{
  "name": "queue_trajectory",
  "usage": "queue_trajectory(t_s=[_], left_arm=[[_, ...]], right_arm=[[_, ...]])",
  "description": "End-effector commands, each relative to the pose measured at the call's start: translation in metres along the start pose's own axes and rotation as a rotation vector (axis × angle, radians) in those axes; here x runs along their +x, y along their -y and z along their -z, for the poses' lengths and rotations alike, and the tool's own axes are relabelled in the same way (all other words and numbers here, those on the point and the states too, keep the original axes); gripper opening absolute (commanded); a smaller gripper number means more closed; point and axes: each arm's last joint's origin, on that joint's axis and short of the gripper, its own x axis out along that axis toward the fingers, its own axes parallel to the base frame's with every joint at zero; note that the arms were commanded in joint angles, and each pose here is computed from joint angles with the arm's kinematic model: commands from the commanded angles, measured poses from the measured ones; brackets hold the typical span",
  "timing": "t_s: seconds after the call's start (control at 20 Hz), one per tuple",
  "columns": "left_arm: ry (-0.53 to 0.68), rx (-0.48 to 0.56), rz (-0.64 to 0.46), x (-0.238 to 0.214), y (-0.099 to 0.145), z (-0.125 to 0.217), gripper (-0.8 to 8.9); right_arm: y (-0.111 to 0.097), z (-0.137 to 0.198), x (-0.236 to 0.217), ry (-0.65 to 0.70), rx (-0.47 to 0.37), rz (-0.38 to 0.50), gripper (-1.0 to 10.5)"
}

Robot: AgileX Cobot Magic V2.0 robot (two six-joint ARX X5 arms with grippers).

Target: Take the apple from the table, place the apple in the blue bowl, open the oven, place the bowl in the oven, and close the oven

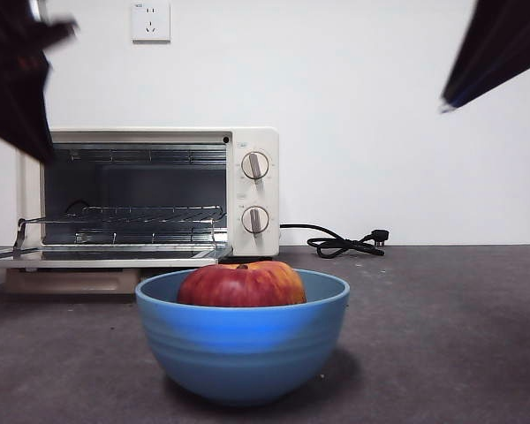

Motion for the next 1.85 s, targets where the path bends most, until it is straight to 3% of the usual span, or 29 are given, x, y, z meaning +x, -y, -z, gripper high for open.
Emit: queue_trajectory(t_s=[0.05, 0.1, 0.4, 0.8, 1.15, 1.25, 1.4, 1.5, 1.85], left_arm=[[0.027, 0.068, 0.030, -0.025, 0.011, 0.012, -0.05], [0.044, 0.082, 0.039, -0.038, 0.016, 0.018, -0.05], [0.077, 0.144, 0.075, -0.088, 0.038, 0.058, -0.05], [0.117, 0.151, 0.091, -0.124, 0.045, 0.096, -0.05], [0.098, 0.146, 0.090, -0.128, 0.045, 0.104, -0.05], [0.100, 0.147, 0.089, -0.128, 0.045, 0.104, -0.05], [0.100, 0.148, 0.089, -0.128, 0.045, 0.104, -0.05], [0.104, 0.150, 0.089, -0.128, 0.045, 0.104, -0.05], [0.104, 0.151, 0.089, -0.128, 0.045, 0.104, -0.05]], right_arm=[[-0.007, -0.011, 0.010, -0.037, -0.021, 0.016, 1.2], [-0.010, -0.018, 0.017, -0.065, -0.038, 0.023, 1.7], [-0.019, -0.058, 0.067, -0.225, -0.123, 0.084, 2.3], [-0.008, -0.063, 0.125, -0.381, -0.184, 0.158, 2.2], [-0.006, -0.060, 0.154, -0.398, -0.206, 0.161, 2.1], [-0.006, -0.059, 0.159, -0.401, -0.211, 0.162, 1.2], [-0.007, -0.061, 0.162, -0.374, -0.213, 0.146, 1.1], [-0.008, -0.062, 0.162, -0.366, -0.216, 0.141, 0.4], [-0.012, -0.066, 0.160, -0.335, -0.232, 0.122, -0.1]])
